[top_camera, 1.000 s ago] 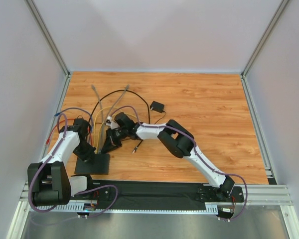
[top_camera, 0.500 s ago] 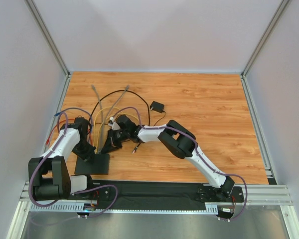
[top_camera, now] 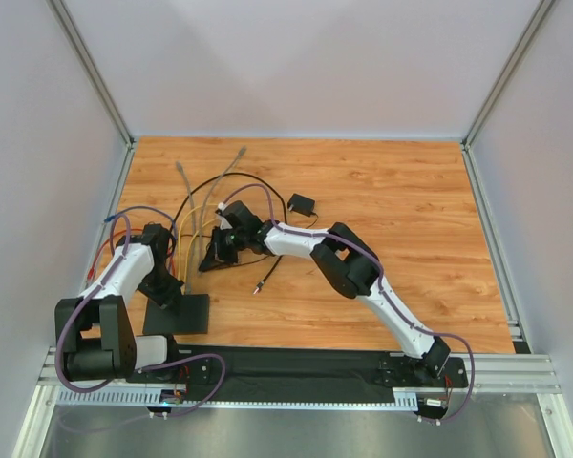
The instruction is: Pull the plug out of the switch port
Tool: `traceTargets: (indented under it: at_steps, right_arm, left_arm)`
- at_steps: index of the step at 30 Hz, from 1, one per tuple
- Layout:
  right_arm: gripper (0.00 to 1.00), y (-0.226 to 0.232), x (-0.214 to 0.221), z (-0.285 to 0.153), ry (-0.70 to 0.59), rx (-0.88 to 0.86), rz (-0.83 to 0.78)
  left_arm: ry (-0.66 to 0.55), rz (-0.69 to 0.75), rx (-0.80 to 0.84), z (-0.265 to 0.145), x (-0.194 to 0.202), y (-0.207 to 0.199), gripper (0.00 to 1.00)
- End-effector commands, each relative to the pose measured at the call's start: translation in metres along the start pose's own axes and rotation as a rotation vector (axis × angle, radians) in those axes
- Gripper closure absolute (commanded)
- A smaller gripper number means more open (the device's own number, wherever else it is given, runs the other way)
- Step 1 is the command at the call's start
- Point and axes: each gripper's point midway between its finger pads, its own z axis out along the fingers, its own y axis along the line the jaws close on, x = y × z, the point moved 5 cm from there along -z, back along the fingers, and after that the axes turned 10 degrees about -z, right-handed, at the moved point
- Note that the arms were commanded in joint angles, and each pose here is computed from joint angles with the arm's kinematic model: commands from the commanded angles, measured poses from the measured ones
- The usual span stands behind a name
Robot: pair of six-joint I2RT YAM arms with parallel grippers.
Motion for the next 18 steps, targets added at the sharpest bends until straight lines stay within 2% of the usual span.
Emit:
traceTargets:
  at_steps: [1,3,5,6,9,11,15,18]
  right_arm:
    - [1.00,0.012,0.000,-0.017,0.044,0.005,-0.096]
    - [1.00,0.012,0.014,-0.035,0.111,0.051,-0.119]
    - [1.00,0.026,0.021,-0.063,0.160,0.024,-0.193]
    - [1.00,0.025,0.032,-0.075,0.222,0.051,-0.181]
    - [1.00,0.037,0.046,-0.111,0.277,0.053,-0.211]
    - [1.00,0.055,0.054,-0.136,0.294,-0.005,-0.261]
    - [1.00,0.113,0.047,-0.184,0.194,-0.121,-0.409]
    - [1.00,0.155,0.029,-0.226,0.090,-0.197,-0.439]
  left_arm:
    - [0.036,0.004,-0.060,0.021,0.009,0.011,1.00]
    - [0.044,0.019,-0.041,0.020,0.009,0.008,1.00]
    - [0.052,0.018,-0.030,0.020,0.010,0.007,1.00]
    - [0.049,0.020,-0.025,0.020,0.010,0.007,1.00]
    - [0.048,0.023,-0.013,0.020,0.010,0.006,1.00]
    - [0.052,0.030,-0.004,0.019,0.010,0.005,1.00]
    - [0.044,0.041,0.008,0.018,0.009,0.003,1.00]
    - [0.042,0.044,0.022,0.018,0.009,0.001,1.00]
